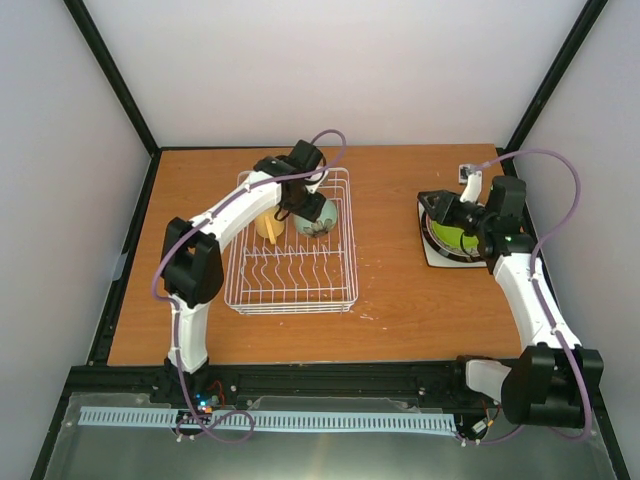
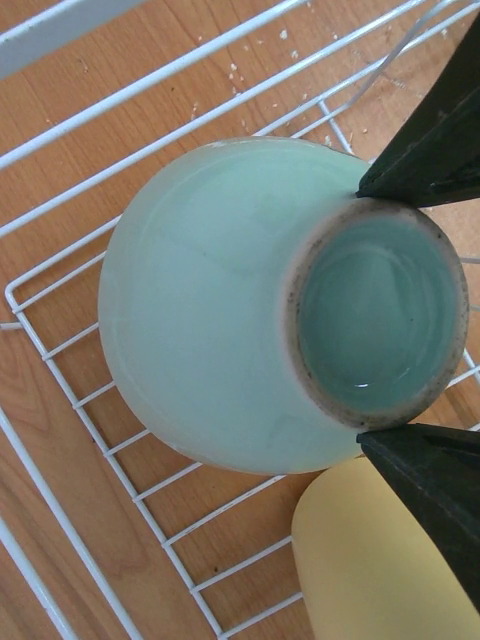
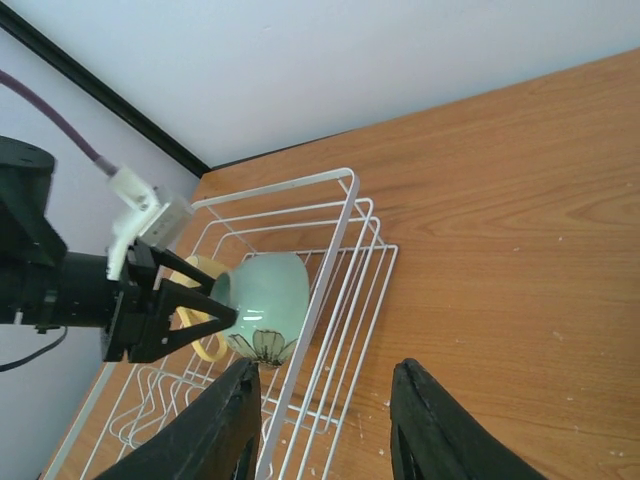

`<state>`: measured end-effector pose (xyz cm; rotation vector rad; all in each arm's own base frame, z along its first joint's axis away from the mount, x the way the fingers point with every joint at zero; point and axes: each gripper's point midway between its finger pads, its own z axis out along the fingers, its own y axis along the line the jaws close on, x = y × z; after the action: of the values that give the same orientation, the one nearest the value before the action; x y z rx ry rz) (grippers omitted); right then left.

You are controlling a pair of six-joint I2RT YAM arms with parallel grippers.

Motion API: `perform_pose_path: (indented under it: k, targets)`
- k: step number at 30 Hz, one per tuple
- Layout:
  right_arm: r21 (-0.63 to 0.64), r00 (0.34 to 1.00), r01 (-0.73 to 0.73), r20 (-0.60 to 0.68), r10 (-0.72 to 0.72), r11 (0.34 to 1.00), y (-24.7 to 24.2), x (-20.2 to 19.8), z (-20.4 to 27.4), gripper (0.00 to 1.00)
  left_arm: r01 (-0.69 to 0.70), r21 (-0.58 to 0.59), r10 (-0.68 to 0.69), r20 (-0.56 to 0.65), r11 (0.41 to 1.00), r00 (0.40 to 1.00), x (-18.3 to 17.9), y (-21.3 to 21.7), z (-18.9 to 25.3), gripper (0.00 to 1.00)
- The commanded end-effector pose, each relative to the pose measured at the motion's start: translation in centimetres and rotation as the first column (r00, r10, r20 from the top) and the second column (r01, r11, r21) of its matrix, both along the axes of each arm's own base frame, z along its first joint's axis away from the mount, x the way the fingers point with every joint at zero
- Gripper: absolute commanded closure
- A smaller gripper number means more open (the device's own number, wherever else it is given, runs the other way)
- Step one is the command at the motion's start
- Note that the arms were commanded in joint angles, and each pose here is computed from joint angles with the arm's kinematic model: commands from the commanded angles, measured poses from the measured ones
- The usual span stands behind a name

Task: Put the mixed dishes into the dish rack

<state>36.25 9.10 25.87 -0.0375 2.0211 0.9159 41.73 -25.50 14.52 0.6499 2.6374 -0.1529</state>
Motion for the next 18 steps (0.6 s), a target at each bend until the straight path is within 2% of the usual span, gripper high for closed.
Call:
perform_pose_path:
  k: [1, 7, 15, 18]
  targets:
    - [-0.044, 0.998, 0.024, 0.061, -0.021, 0.999, -0.6, -0.5, 2.6, 0.63, 0.017, -0.01, -0.015, 0.139, 1.0, 0.99, 2.5, -1.2, 2.1, 0.99]
    - [-0.054, 0.996, 0.032, 0.08, -0.028, 0.998, -0.7, -0.9, 3.7, 0.62, 0.01, 0.057, -0.017, 0.124, 0.998, 0.992, 3.7, -1.3, -0.9, 0.99]
    - [-0.057, 0.997, 0.029, 0.074, -0.025, 0.998, -0.7, -0.8, 3.5, 0.62, 0.023, 0.068, -0.029, 0.096, 0.997, 0.995, 4.4, -2.0, -4.1, 0.99]
    - [-0.056, 0.997, 0.028, 0.074, -0.024, 0.998, -0.7, -0.8, 3.5, 0.61, 0.011, 0.091, -0.02, 0.103, 0.996, 0.995, 4.7, -1.7, -4.2, 0.84]
